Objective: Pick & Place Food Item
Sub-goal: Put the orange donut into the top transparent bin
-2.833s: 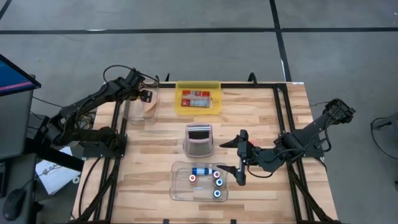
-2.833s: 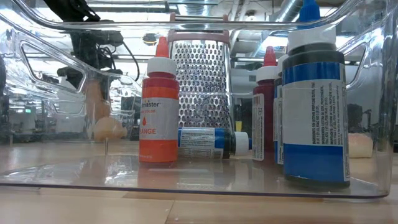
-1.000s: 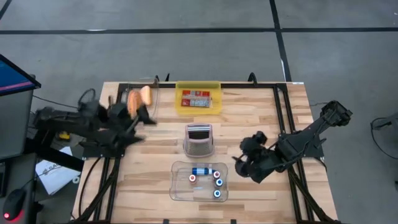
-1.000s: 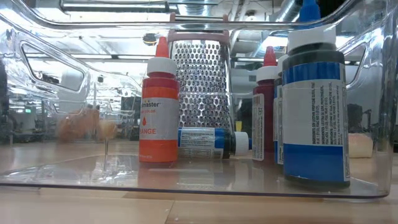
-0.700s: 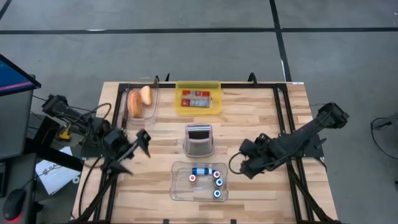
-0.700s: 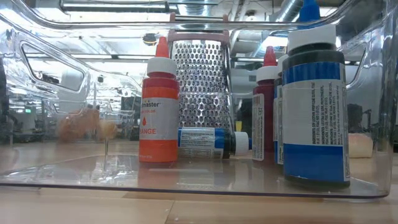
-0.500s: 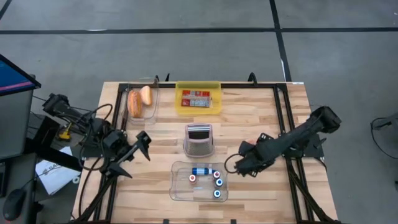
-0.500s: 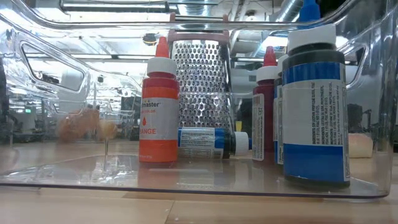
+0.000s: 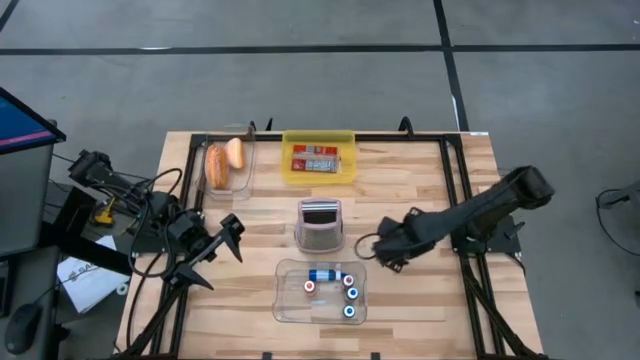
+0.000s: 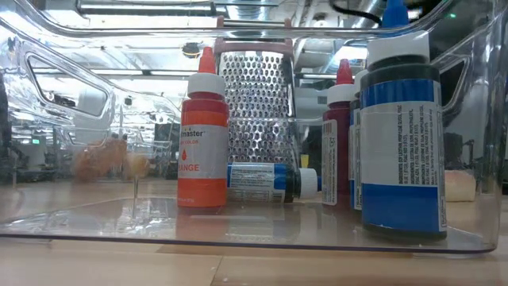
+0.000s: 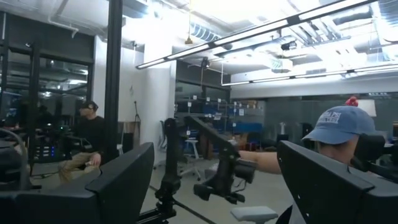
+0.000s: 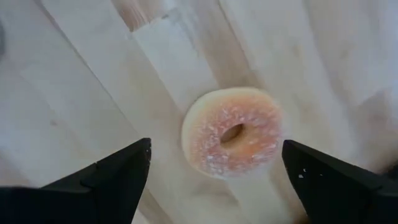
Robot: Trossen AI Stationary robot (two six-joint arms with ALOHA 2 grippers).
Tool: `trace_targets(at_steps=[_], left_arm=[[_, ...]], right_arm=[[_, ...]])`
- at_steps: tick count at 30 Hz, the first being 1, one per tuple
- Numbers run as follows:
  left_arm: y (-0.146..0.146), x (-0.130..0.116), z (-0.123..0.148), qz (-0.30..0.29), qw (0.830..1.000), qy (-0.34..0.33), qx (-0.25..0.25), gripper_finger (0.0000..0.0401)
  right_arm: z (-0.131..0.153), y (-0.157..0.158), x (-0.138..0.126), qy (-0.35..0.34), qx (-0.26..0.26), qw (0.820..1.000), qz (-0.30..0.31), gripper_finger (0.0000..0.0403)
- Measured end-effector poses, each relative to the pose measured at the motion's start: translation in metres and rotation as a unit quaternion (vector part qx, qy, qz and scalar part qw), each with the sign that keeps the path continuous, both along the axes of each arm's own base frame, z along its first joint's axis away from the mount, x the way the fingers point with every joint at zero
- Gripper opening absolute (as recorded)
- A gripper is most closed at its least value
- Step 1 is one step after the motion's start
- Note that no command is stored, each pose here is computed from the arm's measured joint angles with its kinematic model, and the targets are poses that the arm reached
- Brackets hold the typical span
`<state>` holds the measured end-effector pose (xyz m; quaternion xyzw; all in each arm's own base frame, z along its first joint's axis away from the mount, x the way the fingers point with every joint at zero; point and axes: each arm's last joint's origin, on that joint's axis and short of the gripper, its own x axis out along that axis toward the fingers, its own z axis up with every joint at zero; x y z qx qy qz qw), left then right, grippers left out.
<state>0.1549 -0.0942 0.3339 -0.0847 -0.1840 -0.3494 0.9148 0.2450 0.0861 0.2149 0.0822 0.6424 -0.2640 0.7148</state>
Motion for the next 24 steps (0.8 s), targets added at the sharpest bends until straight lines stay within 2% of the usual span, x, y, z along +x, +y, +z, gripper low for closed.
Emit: trace_targets(at_steps=[6, 10, 15, 24], left_arm=[[0.0, 0.0, 0.001, 0.0, 1.0, -0.005, -0.005, 0.0337], [0.0, -0.001, 0.002, 0.0, 1.0, -0.009, -0.007, 0.0337], [0.001, -0.001, 0.003, 0.005, 1.0, -0.013, -0.01, 0.0337], [0.002, 0.0, 0.003, 0.019, 1.0, -0.011, -0.015, 0.0337]], right_arm=[[-0.016, -0.015, -0.057, -0.131, 0.065, 0.987, -0.063, 0.0334], [-0.018, -0.022, -0.078, -0.192, 0.098, 0.972, -0.092, 0.0323], [-0.021, -0.023, -0.079, -0.198, 0.105, 0.971, -0.083, 0.032], [-0.047, -0.019, -0.057, -0.146, 0.094, 0.983, -0.051, 0.032]])
